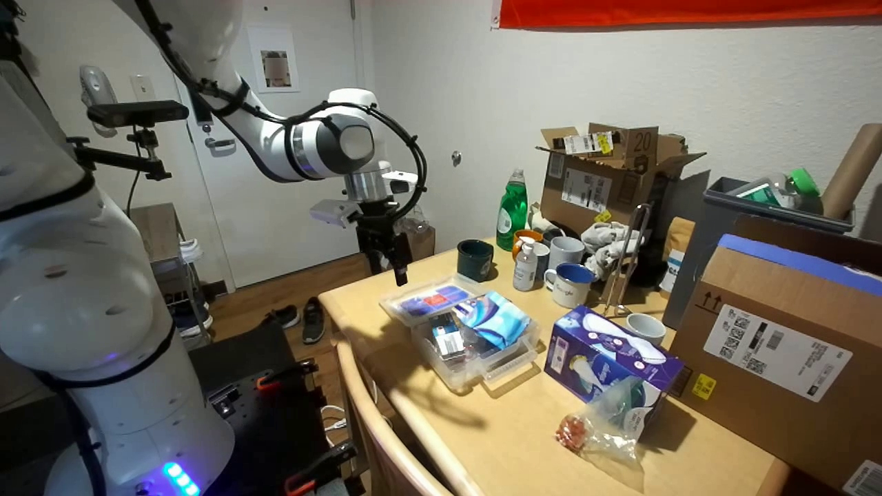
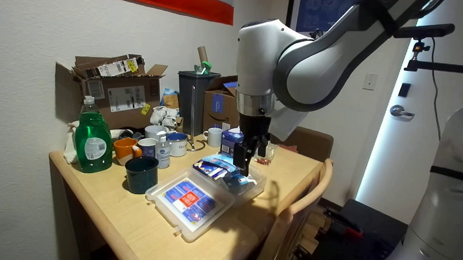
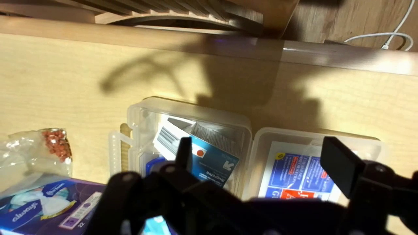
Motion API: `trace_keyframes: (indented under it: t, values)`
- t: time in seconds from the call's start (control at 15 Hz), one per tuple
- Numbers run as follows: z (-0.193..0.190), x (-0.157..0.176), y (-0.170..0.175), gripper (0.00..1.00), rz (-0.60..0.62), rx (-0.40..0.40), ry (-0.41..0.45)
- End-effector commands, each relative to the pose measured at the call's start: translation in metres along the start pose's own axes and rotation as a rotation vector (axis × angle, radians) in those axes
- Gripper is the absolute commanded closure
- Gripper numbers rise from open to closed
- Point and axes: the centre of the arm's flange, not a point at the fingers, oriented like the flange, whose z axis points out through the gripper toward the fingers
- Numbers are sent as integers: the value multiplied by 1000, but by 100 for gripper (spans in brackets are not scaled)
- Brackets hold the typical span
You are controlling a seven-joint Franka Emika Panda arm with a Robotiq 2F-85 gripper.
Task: Pick up the object from the table and put it in the box storage
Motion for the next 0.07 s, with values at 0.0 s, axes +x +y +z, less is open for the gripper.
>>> trace_keyframes:
  t: [0.0]
  values:
    - [-1,-1,0,0,1,0,1]
